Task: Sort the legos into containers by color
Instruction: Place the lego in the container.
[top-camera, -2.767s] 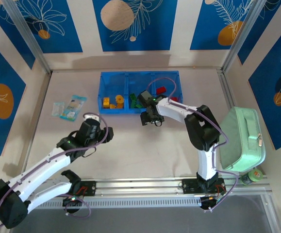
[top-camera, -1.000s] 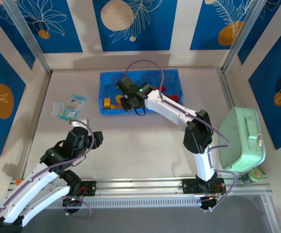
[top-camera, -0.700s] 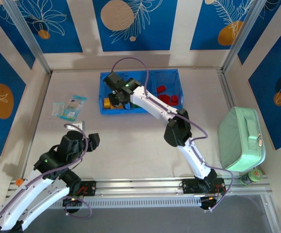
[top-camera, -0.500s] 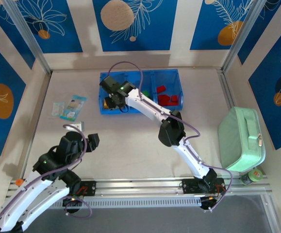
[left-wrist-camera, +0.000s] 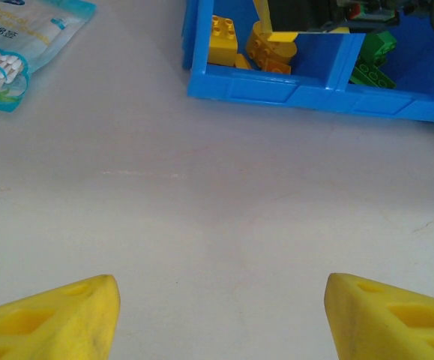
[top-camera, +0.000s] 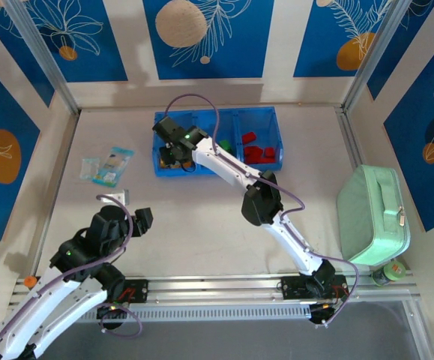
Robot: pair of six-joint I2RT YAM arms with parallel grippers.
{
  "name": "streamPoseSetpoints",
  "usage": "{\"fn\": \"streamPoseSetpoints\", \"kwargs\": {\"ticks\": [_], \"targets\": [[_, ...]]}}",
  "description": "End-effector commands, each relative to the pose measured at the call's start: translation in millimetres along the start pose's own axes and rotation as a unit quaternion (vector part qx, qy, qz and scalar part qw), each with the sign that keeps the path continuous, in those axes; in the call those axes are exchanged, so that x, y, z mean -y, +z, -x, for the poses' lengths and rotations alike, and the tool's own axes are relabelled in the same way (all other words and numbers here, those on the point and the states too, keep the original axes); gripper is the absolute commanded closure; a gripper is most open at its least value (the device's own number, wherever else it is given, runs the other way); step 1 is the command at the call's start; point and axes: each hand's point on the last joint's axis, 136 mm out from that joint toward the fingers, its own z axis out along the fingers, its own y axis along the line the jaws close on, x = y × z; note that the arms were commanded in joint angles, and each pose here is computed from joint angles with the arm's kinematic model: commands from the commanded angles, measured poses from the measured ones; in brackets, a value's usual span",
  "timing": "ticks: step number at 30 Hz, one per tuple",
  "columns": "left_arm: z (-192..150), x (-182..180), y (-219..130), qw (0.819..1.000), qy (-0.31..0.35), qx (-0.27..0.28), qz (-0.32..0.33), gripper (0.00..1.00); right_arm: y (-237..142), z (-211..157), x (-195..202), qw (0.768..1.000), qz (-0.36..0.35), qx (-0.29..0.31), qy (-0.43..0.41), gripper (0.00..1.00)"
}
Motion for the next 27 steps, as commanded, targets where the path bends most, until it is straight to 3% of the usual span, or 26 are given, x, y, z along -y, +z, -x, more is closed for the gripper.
{"fn": "streamPoseSetpoints", "kwargs": {"ticks": [1, 4, 6, 17, 24, 27], "targets": [[-0.9, 2.2, -4.0, 1.000, -0.001, -0.005, -0.008, 0.27, 3.5, 10.0, 5.3, 1.000, -0.006, 0.017, 0.019, 0.68], [-0.2, 4.0, -5.4, 1.000, -0.003, -0.006, -0.012, 0.28, 2.4, 13.9, 6.4, 1.000, -0.004, 0.022, 0.023, 0.47], [0.6, 5.0, -6.6, 1.000, -0.004, -0.008, -0.014, 0.28, -6.1, 19.5, 6.8, 0.999, -0.008, 0.031, 0.023, 0.40], [5.9, 7.2, -8.9, 1.000, -0.003, -0.007, -0.013, 0.28, -86.4, 30.6, -6.0, 0.996, -0.022, 0.087, -0.011, 0.38], [18.8, 10.2, -10.5, 1.000, 0.017, 0.001, -0.005, 0.27, -143.4, 22.7, 6.8, 0.992, -0.010, 0.124, -0.022, 0.37], [23.1, 10.3, -9.8, 1.000, 0.027, 0.006, 0.001, 0.27, -162.8, 6.7, 4.6, 0.988, 0.035, 0.145, -0.039, 0.37]]}}
